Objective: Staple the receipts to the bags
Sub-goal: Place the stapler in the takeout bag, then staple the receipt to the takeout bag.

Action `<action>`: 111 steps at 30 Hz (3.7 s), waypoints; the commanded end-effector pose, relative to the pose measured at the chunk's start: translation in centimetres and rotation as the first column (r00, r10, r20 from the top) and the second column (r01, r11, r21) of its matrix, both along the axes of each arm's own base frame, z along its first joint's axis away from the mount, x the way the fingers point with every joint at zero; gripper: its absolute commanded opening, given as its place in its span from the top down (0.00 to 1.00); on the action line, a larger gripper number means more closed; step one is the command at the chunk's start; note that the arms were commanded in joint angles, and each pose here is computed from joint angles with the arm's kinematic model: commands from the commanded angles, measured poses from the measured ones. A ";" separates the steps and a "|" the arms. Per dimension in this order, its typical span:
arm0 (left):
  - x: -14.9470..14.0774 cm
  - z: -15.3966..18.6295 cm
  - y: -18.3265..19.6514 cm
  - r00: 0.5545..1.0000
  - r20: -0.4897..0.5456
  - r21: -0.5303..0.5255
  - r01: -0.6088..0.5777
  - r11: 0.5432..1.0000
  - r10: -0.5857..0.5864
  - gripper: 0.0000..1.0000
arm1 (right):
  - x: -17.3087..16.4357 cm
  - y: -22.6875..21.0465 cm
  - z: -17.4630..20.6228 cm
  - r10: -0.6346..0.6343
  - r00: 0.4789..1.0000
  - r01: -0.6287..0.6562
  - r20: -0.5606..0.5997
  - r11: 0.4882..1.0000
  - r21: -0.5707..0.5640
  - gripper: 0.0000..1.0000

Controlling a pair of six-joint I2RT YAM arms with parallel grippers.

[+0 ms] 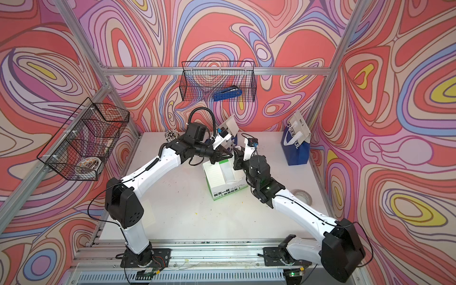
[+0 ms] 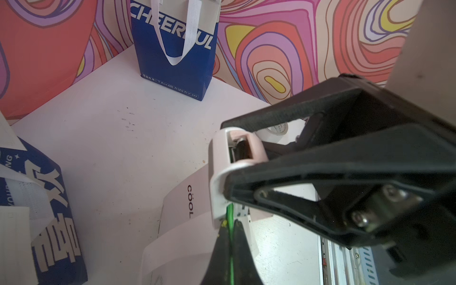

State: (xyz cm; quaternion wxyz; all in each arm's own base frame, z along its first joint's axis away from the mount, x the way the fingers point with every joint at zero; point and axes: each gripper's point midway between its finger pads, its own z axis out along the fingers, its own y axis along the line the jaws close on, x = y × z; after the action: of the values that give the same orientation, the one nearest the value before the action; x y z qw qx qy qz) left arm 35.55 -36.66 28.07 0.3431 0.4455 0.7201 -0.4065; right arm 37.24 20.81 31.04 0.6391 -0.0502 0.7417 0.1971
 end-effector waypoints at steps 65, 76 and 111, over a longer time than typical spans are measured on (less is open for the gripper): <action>-9.0 2.7 2.7 0.773 0.442 0.082 0.470 0.879 -0.454 1.00 | -10.7 3.9 -4.3 0.825 0.478 -0.865 -0.301 0.383 -0.324 0.29; -8.8 2.4 2.6 0.783 0.426 0.083 0.465 0.881 -0.454 1.00 | -10.6 4.8 -5.4 0.826 0.455 -0.881 -0.333 0.363 -0.304 0.74; -1.4 2.2 1.6 0.973 0.214 0.086 0.073 0.994 -0.090 1.00 | -3.2 1.1 1.4 0.160 0.980 -0.168 -0.121 0.984 -0.060 0.56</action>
State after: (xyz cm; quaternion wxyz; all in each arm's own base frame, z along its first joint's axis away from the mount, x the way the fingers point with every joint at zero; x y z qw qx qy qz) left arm 34.16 -34.19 28.38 0.3694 0.5327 0.6912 -0.3194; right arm 33.11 22.36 31.94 0.5593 -0.1426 0.7794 0.2438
